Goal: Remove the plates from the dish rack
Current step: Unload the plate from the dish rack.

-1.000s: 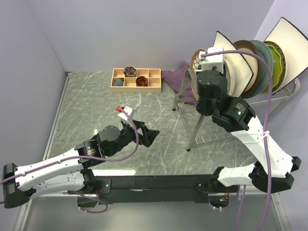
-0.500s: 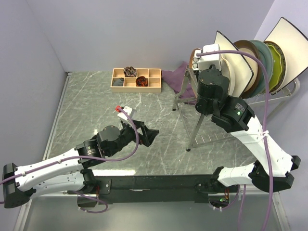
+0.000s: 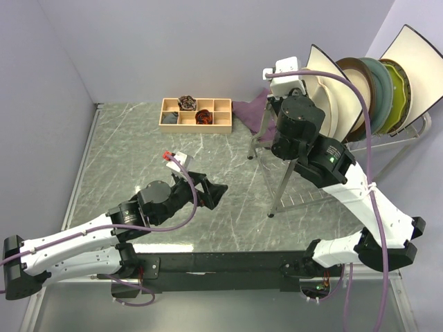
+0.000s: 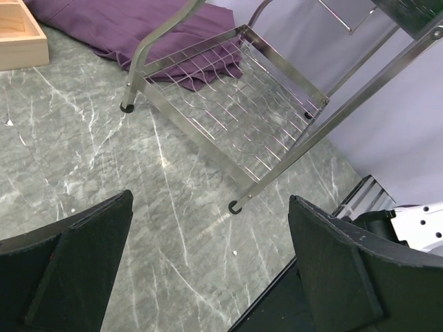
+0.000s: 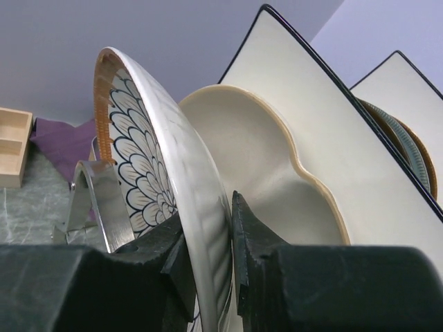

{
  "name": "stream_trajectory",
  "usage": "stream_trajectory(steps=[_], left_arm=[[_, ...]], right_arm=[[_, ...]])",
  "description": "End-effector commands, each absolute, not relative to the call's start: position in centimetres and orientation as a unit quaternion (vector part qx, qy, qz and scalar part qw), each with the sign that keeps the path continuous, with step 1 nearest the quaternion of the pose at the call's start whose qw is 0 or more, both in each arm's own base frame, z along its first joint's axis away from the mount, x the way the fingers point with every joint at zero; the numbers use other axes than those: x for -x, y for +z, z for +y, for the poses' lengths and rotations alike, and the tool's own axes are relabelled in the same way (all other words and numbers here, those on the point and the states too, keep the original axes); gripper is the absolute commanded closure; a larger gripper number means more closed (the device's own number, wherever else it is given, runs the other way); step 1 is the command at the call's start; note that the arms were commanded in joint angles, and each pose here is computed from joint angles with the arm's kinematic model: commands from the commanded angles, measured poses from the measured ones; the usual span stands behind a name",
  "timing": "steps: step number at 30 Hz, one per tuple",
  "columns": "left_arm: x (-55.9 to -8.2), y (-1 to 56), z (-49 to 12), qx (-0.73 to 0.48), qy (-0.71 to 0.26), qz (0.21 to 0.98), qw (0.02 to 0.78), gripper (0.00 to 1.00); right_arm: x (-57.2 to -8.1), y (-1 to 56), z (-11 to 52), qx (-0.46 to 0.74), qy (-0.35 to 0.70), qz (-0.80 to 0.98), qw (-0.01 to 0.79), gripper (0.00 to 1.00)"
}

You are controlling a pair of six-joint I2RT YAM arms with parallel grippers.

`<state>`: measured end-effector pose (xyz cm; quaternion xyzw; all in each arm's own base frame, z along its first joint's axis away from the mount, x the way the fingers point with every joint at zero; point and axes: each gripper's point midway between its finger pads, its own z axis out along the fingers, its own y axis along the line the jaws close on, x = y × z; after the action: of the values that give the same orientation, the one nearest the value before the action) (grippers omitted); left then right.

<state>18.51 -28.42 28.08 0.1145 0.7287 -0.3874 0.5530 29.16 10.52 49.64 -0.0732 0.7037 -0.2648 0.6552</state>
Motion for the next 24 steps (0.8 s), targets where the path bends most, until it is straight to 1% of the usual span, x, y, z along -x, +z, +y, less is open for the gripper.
stream_trajectory(steps=[1,3,11,18,24], left_arm=[[-18.5,31.4,-28.8,-0.097,-0.421,0.704,0.564,0.01],[-18.5,31.5,-29.1,-0.097,-0.422,0.707,0.559,0.01],[-18.1,32.9,-30.0,-0.096,-0.446,0.702,0.547,0.01],[-18.4,34.3,-30.0,-0.088,-0.447,0.698,0.553,0.00],[-18.5,36.7,-30.7,-0.089,-0.460,0.683,0.559,0.01]], right_arm=[[-28.6,52.5,9.8,0.042,-0.245,0.685,0.685,1.00],[-28.5,52.6,9.7,0.045,-0.250,0.681,0.686,1.00],[-27.3,54.3,9.4,0.036,-0.205,0.662,0.720,1.00],[-27.2,54.8,9.1,0.040,-0.210,0.656,0.724,1.00],[-27.0,55.5,8.7,0.035,-0.220,0.651,0.726,1.00]])
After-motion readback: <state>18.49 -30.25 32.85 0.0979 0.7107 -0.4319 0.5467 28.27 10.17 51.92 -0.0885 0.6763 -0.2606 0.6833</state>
